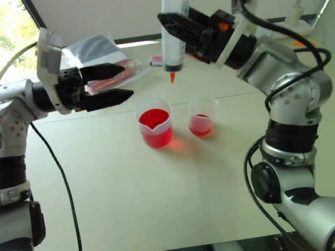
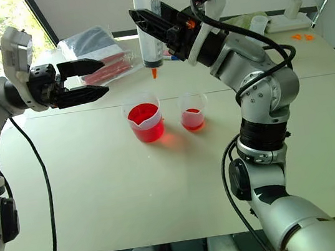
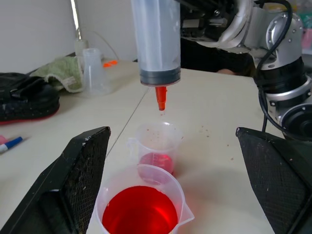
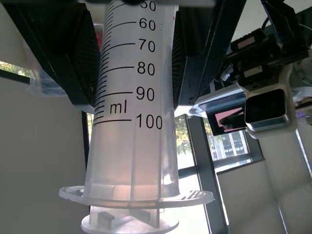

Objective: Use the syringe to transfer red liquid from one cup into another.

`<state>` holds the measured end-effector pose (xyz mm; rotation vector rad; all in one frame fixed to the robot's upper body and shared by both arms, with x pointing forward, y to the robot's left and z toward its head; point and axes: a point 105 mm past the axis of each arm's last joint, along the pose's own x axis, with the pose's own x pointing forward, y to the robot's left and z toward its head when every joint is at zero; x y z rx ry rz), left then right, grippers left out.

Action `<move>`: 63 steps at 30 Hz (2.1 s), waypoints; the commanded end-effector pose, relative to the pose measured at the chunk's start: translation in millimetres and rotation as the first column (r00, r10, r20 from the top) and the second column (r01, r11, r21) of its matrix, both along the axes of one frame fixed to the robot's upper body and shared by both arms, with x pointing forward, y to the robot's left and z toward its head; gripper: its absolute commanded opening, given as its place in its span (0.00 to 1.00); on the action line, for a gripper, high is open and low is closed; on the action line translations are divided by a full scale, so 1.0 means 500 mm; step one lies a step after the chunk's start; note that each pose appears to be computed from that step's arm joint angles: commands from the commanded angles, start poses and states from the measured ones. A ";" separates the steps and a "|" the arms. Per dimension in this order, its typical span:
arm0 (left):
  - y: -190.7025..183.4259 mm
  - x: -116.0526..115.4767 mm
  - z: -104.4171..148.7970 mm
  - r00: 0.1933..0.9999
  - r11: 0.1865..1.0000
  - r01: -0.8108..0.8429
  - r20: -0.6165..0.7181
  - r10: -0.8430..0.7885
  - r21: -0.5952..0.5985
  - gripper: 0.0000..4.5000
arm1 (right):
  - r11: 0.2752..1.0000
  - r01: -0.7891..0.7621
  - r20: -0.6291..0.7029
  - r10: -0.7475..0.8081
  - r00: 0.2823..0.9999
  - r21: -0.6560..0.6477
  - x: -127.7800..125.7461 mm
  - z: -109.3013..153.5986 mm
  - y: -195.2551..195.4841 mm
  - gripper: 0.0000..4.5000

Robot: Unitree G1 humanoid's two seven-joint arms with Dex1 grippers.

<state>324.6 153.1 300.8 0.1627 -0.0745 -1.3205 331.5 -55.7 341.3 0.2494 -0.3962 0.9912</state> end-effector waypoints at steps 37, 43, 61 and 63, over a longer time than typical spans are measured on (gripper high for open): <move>0.016 -0.027 0.073 0.996 0.999 -0.029 0.091 0.027 0.019 0.96 | 0.987 0.058 0.158 -0.034 0.987 -0.147 0.042 -0.229 0.141 0.31; 0.009 -0.017 0.047 0.998 0.999 -0.035 0.050 0.034 0.019 0.96 | 0.985 0.058 0.153 -0.033 0.988 -0.162 0.039 -0.243 0.142 0.31; -0.020 0.027 0.012 0.993 0.993 -0.120 -0.019 0.119 -0.023 0.96 | 0.982 0.052 0.155 -0.023 0.988 -0.184 0.036 -0.250 0.144 0.31; -0.029 0.028 0.019 0.994 0.992 -0.112 -0.015 0.112 -0.053 0.96 | 0.981 0.050 0.156 -0.021 0.988 -0.188 0.036 -0.251 0.144 0.31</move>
